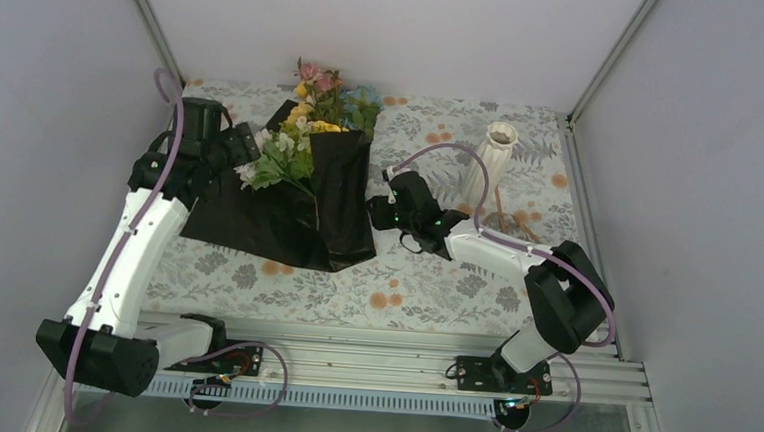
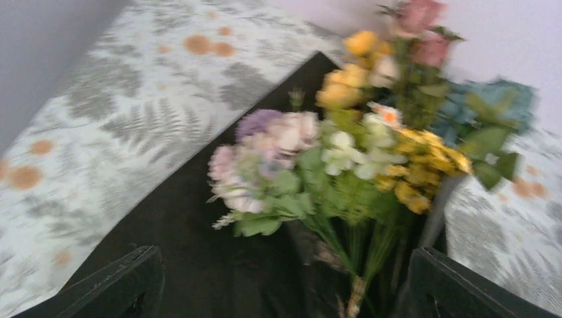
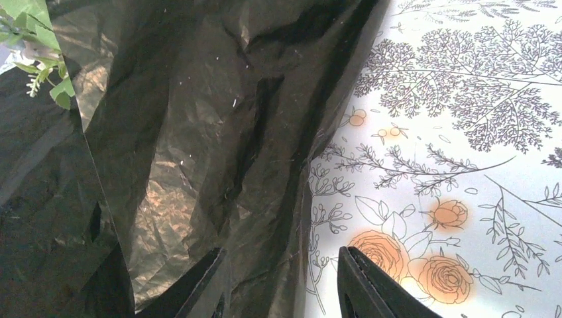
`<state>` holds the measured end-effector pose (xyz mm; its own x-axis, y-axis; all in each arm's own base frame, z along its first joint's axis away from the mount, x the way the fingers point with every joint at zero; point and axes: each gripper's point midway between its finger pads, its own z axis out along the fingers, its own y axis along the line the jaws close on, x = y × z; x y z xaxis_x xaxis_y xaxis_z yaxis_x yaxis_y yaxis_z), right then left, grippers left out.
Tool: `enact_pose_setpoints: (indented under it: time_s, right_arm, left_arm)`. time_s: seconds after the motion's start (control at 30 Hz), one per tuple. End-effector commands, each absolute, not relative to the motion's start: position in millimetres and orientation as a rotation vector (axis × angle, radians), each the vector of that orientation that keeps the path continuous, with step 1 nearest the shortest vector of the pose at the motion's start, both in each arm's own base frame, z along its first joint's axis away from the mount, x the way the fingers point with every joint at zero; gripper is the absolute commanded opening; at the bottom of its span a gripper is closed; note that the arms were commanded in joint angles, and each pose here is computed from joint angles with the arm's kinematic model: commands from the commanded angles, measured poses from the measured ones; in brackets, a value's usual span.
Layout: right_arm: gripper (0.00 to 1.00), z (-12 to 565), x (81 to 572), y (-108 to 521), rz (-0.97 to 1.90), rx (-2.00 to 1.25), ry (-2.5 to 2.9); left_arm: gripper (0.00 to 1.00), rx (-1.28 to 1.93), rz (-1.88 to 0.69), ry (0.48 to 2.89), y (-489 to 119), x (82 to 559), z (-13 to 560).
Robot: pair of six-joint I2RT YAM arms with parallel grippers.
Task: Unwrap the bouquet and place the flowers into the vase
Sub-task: Unfold the wrapping paper at the center of the board.
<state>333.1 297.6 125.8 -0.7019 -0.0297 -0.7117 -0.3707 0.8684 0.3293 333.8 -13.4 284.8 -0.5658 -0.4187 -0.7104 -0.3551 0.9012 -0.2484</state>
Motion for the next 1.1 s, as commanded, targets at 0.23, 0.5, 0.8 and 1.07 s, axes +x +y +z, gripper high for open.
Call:
enact_pose_setpoints:
  time_s: [0.23, 0.5, 0.8, 1.07]
  right_arm:
    - [0.43, 127.1, 314.8, 302.4, 0.624, -0.369, 2.293]
    - [0.43, 104.3, 302.6, 308.4, 0.674, -0.410, 2.340]
    - [0.44, 72.6, 299.3, 307.8, 0.642, -0.433, 2.408]
    - [0.41, 40.9, 296.8, 288.7, 0.520, -0.407, 2.471]
  left_arm:
    - [0.96, -0.077, -0.731, 2.187, -113.8, 330.3, 243.4]
    - [0.97, -0.190, -0.834, 2.353, -123.2, 326.1, 153.0]
    - [0.99, -0.373, -0.675, 2.525, -102.0, 317.9, 74.5]
    - [1.00, -0.509, -0.424, 2.623, -70.5, 306.7, 27.4]
